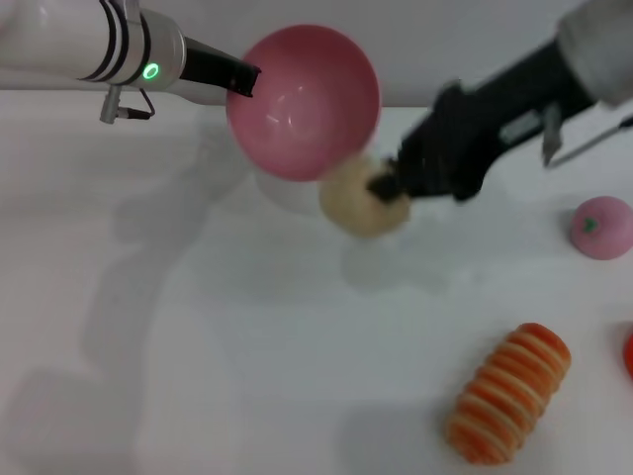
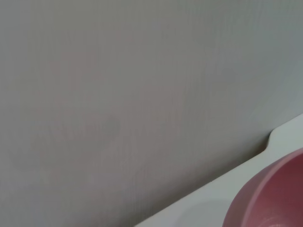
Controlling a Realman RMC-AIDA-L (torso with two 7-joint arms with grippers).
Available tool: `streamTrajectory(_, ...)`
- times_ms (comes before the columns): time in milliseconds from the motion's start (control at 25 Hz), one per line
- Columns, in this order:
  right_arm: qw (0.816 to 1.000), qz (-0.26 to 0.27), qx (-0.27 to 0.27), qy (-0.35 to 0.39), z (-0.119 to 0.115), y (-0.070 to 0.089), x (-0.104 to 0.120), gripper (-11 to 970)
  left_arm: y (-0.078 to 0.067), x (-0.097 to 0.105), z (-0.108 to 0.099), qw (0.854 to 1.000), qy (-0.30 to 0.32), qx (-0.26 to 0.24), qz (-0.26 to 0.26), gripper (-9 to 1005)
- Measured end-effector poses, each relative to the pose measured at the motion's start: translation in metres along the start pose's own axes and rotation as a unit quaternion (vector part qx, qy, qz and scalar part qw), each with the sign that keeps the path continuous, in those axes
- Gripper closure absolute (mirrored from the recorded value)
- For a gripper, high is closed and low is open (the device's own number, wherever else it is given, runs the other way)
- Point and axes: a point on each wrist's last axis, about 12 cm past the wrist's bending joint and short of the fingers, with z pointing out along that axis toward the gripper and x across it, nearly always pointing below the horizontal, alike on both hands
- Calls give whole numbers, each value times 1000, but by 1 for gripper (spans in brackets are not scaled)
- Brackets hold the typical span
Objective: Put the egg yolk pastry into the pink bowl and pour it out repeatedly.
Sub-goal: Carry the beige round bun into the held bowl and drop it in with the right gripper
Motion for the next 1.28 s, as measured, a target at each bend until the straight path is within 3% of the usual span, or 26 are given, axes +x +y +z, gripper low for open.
streamTrajectory(120, 996, -30, 58, -61, -26, -1, -14, 870, 0, 2, 0, 1000, 5, 3, -4, 955)
streamTrajectory(240, 992, -32, 85, -85, -29, -9, -15, 875, -5, 3, 0, 1000, 19, 18, -2, 955)
streamTrajectory(320, 989, -23, 104, -102, -23, -22, -10, 879, -9, 2, -1, 999, 29, 28, 2, 955)
streamTrajectory(560, 990, -3, 94, -103, -4, -36, 0, 886, -17, 0, -3, 996, 69, 47, 20, 955)
streamTrajectory(880, 992, 0, 95, -80, 23, -43, 2, 890, -31, -12, -8, 987, 134, 53, 70, 955)
streamTrajectory(1200, 989, 23, 120, -88, 30, -52, 3, 888, -33, -15, -8, 987, 133, 49, 77, 955)
streamTrajectory(1280, 988, 26, 123, -92, 28, -53, 4, 795, -32, -15, -8, 987, 131, 48, 76, 955)
